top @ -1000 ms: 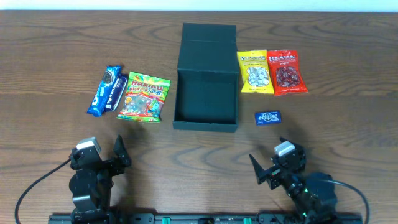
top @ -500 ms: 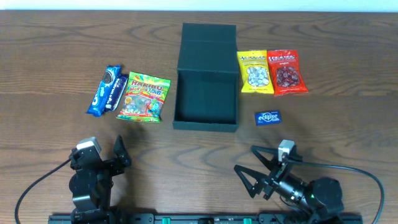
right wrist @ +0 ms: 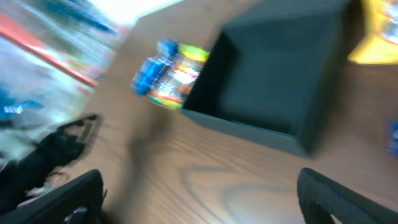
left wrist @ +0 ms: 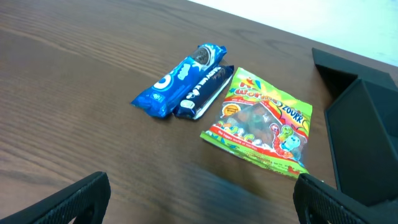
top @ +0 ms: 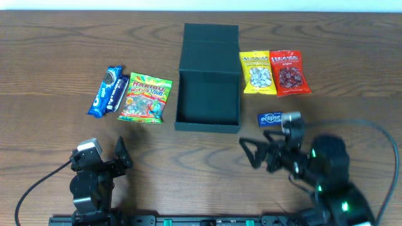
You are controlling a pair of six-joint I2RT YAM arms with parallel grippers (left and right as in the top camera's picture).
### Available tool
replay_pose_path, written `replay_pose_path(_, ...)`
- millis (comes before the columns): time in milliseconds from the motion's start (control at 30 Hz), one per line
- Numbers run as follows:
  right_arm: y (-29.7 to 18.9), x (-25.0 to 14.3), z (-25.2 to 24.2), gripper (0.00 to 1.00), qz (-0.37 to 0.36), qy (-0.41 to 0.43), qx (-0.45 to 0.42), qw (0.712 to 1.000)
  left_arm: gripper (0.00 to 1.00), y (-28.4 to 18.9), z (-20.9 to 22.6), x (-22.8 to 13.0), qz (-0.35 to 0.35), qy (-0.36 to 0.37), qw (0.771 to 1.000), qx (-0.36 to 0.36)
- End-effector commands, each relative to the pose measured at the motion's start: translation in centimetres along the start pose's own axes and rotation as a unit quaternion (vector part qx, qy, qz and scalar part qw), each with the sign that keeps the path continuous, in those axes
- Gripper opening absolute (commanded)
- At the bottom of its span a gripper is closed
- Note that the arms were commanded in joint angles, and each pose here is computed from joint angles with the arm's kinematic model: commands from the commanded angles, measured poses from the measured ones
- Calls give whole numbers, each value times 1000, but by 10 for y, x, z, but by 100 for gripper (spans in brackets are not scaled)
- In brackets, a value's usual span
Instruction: Pack container
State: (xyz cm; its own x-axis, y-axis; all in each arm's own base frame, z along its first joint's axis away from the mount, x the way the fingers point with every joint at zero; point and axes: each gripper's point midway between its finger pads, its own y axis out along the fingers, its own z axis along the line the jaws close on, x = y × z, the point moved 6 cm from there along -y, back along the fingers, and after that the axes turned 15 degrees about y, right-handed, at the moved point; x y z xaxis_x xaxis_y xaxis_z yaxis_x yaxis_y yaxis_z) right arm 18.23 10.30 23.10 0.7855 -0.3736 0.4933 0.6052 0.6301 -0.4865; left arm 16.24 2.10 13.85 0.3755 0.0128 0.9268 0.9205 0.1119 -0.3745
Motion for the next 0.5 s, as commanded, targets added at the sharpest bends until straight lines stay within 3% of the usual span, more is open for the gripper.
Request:
replay_pose_path(0,7,31,-7,96,-15,-47,-97,994,95,2,0,-8,11,-2,1000,-1)
replay_pose_path(233,52,84,-24,99,-11,-68,-216,974,95,2,0,-8,11,-2,1000,0)
replay_pose_path(467,110,136,-46,99,-46,-108,-239,964,95,2,0,-8,11,-3,1000,-1)
